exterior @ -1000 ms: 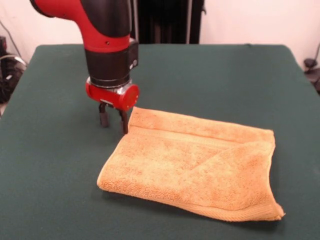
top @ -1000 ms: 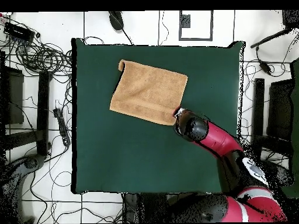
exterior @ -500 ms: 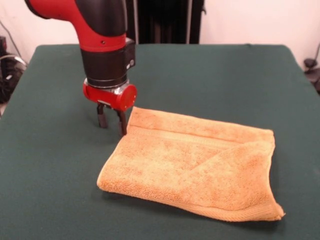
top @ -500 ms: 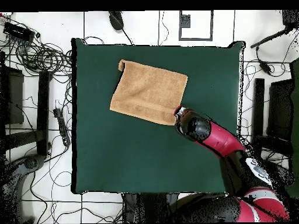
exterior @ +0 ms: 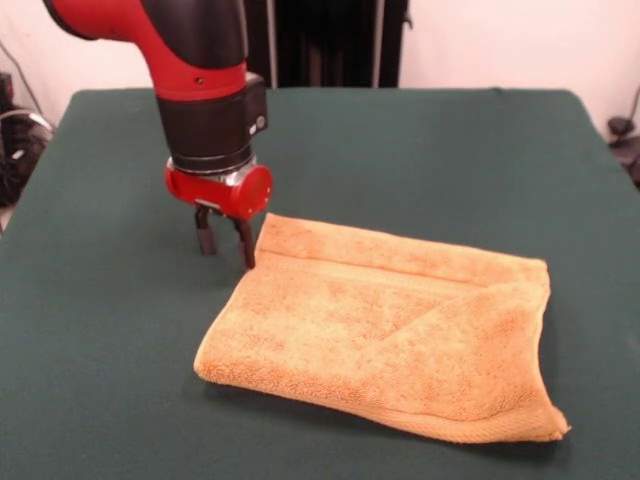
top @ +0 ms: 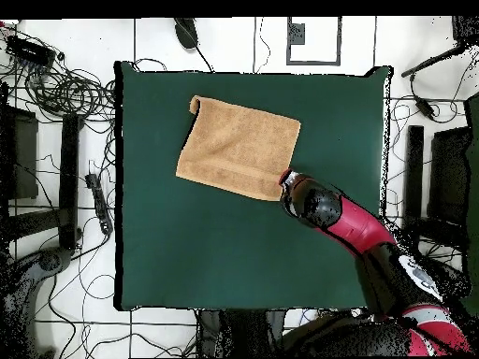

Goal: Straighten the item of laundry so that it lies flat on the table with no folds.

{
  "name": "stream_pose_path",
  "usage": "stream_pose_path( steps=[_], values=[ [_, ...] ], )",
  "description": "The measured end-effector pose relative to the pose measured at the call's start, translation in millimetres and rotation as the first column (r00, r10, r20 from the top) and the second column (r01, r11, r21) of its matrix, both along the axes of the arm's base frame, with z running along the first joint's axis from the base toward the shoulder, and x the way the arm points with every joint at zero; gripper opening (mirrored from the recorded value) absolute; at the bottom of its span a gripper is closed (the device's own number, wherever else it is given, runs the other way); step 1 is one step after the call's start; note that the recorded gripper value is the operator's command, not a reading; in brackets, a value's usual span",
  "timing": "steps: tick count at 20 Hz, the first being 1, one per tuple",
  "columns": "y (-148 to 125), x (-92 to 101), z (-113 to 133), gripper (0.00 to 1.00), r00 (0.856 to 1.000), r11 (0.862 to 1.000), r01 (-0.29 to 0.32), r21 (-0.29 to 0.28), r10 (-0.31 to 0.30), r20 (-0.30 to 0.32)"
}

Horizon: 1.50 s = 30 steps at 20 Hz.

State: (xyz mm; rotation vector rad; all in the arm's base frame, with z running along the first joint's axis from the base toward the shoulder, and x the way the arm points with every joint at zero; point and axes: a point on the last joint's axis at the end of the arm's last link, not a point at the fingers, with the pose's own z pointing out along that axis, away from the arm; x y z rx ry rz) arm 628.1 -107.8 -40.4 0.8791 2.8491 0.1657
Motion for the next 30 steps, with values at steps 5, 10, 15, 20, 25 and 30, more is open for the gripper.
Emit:
stream_pose_path(
  steps=[5, 10, 15, 20, 25, 30],
  values=[
    [8, 9.1, 8, 1.00, 1.000, 0.999, 0.007, 0.047, -0.009, 0.029],
    [18, 21.6, 14, 1.00, 0.997, 0.998, 0.006, 0.063, -0.011, 0.080],
    [31, 27.2, 14, 1.00, 0.995, 0.999, -0.011, 0.051, 0.006, 0.104],
    [57, 34.0, 3, 1.00, 0.993, 0.998, -0.047, 0.052, 0.041, 0.109],
    [66, 42.7, -2, 1.00, 0.991, 0.997, -0.067, 0.032, 0.062, 0.117],
    [70, 44.7, -4, 1.00, 0.990, 0.996, -0.086, 0.000, 0.086, 0.113]
  ],
)
